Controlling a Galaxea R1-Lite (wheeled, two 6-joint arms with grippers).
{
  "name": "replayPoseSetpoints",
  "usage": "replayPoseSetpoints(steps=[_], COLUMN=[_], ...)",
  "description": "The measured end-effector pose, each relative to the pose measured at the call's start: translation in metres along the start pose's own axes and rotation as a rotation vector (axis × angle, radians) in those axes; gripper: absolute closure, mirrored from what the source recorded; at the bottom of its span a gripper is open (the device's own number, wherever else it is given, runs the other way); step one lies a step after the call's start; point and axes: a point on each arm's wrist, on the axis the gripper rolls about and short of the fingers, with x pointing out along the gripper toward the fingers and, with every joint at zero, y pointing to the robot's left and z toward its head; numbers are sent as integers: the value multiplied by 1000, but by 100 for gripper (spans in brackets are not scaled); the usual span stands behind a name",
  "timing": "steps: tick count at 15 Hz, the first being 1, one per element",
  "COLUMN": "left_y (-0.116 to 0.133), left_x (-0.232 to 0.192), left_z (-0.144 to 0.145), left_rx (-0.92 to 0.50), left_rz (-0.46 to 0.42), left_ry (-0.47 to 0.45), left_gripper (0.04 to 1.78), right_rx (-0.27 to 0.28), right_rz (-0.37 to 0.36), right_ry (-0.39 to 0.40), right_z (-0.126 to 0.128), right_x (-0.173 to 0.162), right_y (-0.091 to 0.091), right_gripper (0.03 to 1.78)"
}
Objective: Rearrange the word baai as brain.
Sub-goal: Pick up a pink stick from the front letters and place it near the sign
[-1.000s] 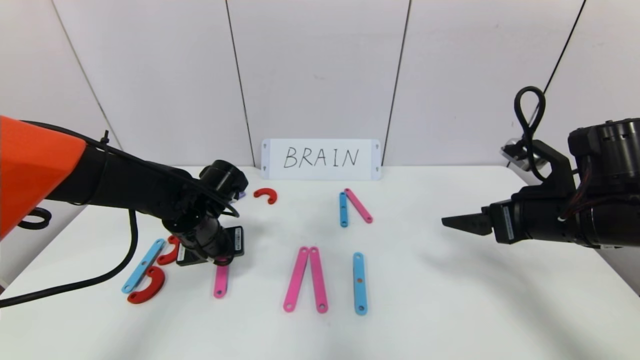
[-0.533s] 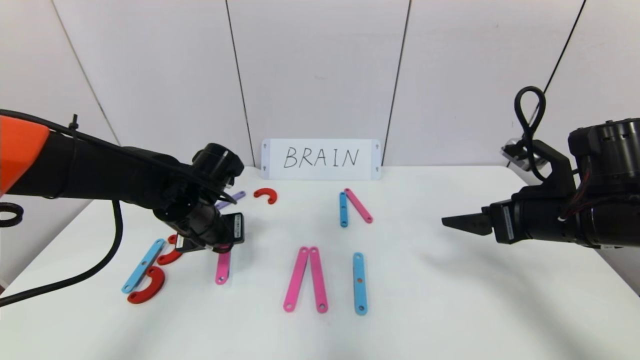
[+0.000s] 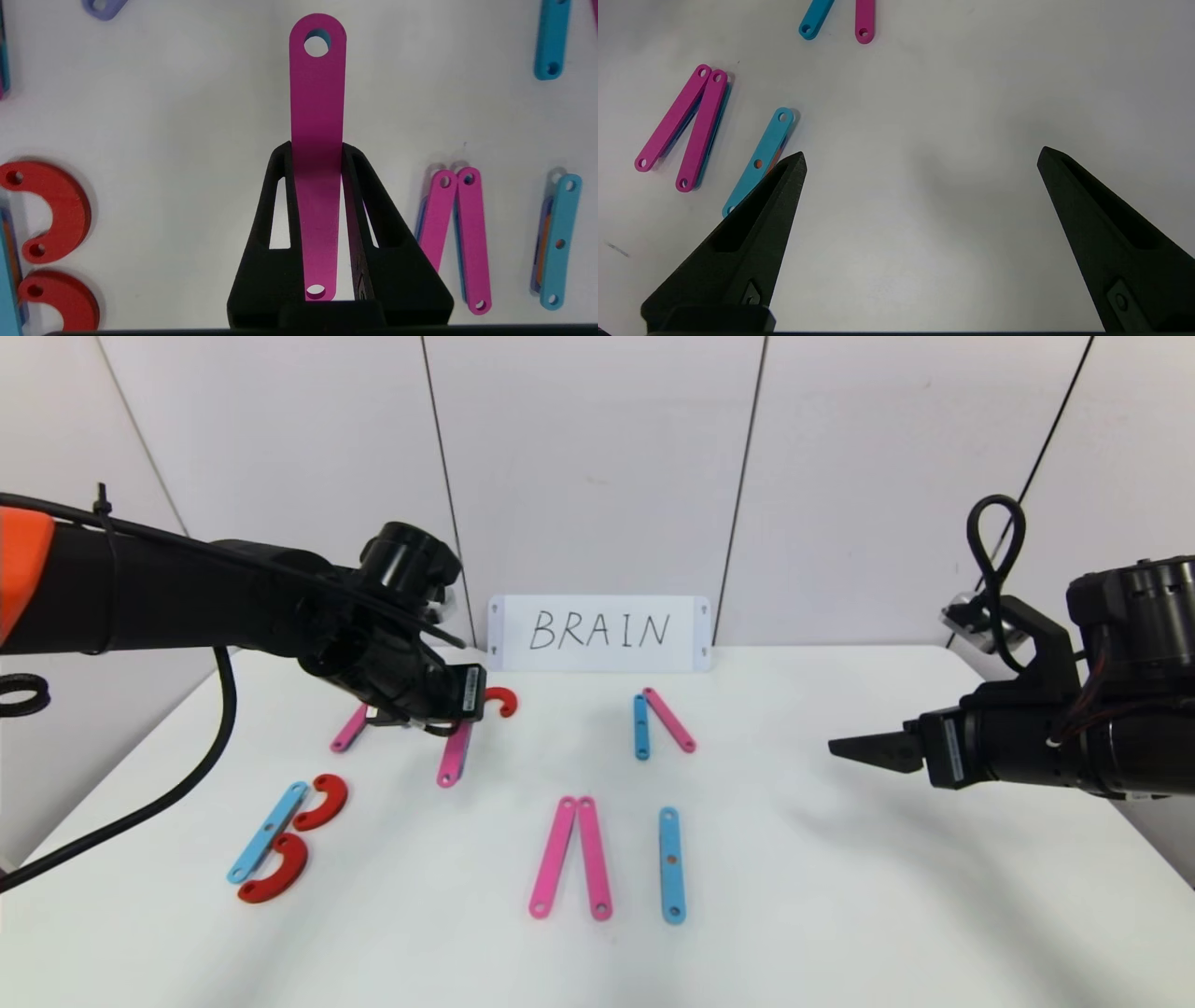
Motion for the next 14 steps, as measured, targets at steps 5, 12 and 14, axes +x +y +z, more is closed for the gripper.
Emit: replayPoseSetpoints(steps=[5,12,14], left_y=[-11,-25,-35], left_x=[18,58,71], left_z=[17,33,35], left_rx=[73,106,118], left_rz=[-71,-175,-187], left_ry=[-22,-25,-28], left_gripper=[152,152,152], right_rx=[26,49,49], right_rz=[23,41,42], right_ry=[-29,-35,-28], right_z=[4,4,3], right_x=[-7,-8,-6], right_y=[-13,-25,-26], right_gripper=[8,8,8])
